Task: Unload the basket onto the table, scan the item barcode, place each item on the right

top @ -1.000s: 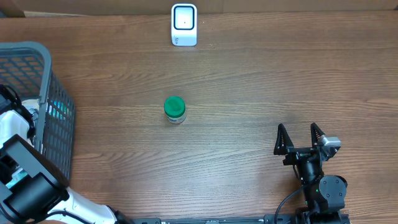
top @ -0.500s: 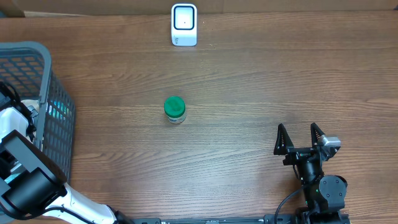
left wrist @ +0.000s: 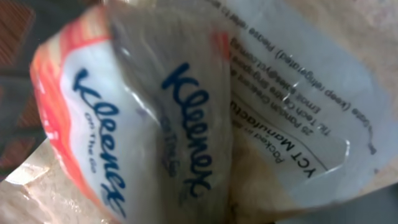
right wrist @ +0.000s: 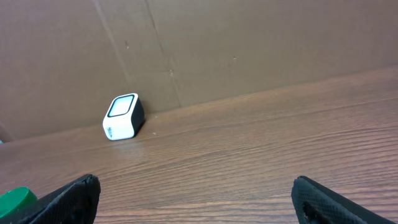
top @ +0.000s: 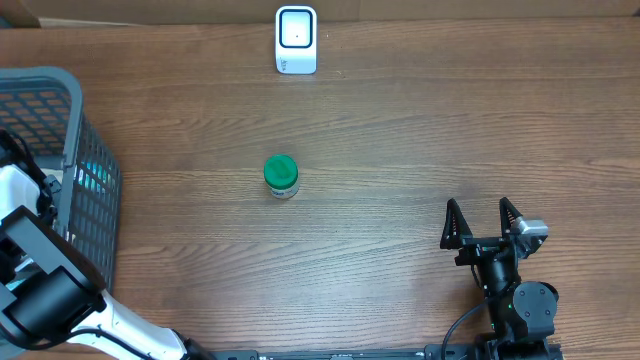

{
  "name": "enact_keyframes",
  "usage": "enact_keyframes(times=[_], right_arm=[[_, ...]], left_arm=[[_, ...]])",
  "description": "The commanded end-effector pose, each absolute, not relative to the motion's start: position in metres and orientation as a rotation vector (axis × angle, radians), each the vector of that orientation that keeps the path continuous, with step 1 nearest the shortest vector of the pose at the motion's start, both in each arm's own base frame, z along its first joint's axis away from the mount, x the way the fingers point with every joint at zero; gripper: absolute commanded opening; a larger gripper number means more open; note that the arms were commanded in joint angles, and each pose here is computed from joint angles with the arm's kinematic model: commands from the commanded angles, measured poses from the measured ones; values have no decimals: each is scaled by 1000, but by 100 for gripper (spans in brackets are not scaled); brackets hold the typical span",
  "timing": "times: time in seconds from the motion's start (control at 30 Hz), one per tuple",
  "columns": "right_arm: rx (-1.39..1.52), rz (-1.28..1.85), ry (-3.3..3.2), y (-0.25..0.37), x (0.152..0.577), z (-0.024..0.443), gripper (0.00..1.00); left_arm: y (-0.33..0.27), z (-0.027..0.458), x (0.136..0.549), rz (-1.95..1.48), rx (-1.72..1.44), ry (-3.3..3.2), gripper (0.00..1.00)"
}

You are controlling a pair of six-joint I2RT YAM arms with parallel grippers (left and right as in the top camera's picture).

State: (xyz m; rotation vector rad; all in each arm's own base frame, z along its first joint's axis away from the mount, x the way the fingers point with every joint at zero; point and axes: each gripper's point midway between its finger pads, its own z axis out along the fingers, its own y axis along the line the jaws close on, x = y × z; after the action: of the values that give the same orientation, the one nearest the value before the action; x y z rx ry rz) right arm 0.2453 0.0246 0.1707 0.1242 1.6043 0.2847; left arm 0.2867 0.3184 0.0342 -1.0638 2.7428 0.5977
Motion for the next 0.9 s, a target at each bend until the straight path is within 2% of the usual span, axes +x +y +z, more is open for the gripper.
enact_keyframes(times=[0.0,0.3,0.57,0.73,0.77,0.87], right_arm=[[125,291,1597,25,245,170,100],[125,291,1597,25,245,170,100],[125,291,1597,25,245,170,100],[125,291,1597,25,245,170,100],[125,291,1597,25,245,170,100],[125,291,1597,25,245,170,100]], left_arm=[[284,-8,273,325,-1132,2914,4],[295,62,291,292,-1132,2916,4],[281,121,311,110,-1103,2859,4],[275,139,304,105,-1104,2862,4],[274,139,301,108,-1110,2875,6],[271,128,290,118,-1128,2925,36]])
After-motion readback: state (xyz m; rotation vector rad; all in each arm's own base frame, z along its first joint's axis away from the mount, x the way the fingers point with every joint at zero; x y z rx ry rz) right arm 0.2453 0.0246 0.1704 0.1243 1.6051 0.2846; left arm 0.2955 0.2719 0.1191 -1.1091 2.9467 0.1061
